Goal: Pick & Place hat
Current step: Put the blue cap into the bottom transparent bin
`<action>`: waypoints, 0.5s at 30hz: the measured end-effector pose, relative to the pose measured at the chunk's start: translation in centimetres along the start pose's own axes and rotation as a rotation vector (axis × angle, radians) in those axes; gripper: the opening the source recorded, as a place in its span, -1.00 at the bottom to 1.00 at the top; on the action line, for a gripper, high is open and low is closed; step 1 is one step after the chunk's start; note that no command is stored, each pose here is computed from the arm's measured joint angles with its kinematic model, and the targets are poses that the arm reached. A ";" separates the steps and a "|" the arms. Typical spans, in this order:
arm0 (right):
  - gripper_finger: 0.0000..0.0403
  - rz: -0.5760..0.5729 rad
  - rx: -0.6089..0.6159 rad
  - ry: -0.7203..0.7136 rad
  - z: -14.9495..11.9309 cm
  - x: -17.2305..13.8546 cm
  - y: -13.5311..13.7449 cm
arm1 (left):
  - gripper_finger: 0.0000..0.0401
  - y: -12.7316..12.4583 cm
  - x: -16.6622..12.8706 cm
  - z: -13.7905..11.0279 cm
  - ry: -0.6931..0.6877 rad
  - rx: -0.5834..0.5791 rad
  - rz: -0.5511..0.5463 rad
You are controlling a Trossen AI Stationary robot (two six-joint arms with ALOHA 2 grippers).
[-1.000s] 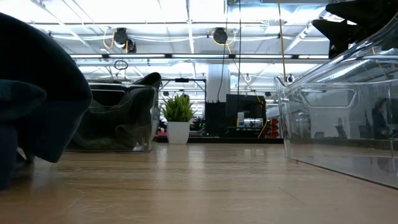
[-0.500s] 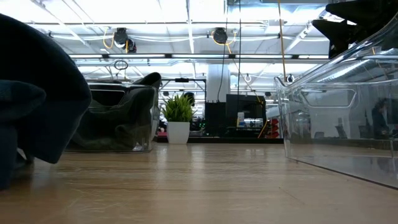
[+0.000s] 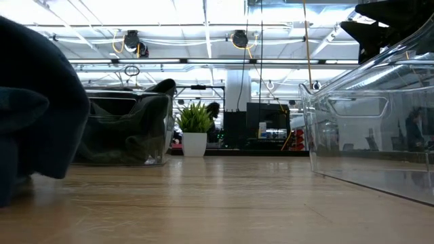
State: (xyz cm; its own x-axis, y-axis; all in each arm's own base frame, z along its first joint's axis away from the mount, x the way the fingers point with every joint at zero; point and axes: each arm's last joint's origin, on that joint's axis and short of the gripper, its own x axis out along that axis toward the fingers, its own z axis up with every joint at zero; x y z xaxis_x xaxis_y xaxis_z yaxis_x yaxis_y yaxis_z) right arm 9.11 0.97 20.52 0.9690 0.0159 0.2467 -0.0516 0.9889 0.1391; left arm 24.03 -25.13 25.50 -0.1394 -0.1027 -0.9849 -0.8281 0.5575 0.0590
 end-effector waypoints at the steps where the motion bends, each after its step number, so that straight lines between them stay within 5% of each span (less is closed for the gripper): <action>1: -0.15 0.000 0.000 0.000 0.0 0.0 0.0 | -0.89 0.0 -0.2 0.0 0.002 0.004 -0.007; 11: -0.15 0.000 -0.003 -0.001 0.0 0.0 0.0 | -0.97 0.9 -6.4 -0.4 -0.051 0.040 -0.049; 15: -0.15 0.000 -0.014 -0.001 0.0 0.0 0.0 | -0.97 1.3 -9.7 -0.2 -0.170 0.088 -0.181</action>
State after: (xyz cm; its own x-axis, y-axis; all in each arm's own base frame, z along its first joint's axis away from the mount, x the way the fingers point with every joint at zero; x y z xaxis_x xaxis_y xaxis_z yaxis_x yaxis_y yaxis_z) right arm 9.11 0.97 20.53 0.9688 0.0153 0.2474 -0.0479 0.9908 0.1262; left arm 24.26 -23.55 35.17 0.1060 -0.0715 -0.9918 -0.7799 0.6128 -0.1275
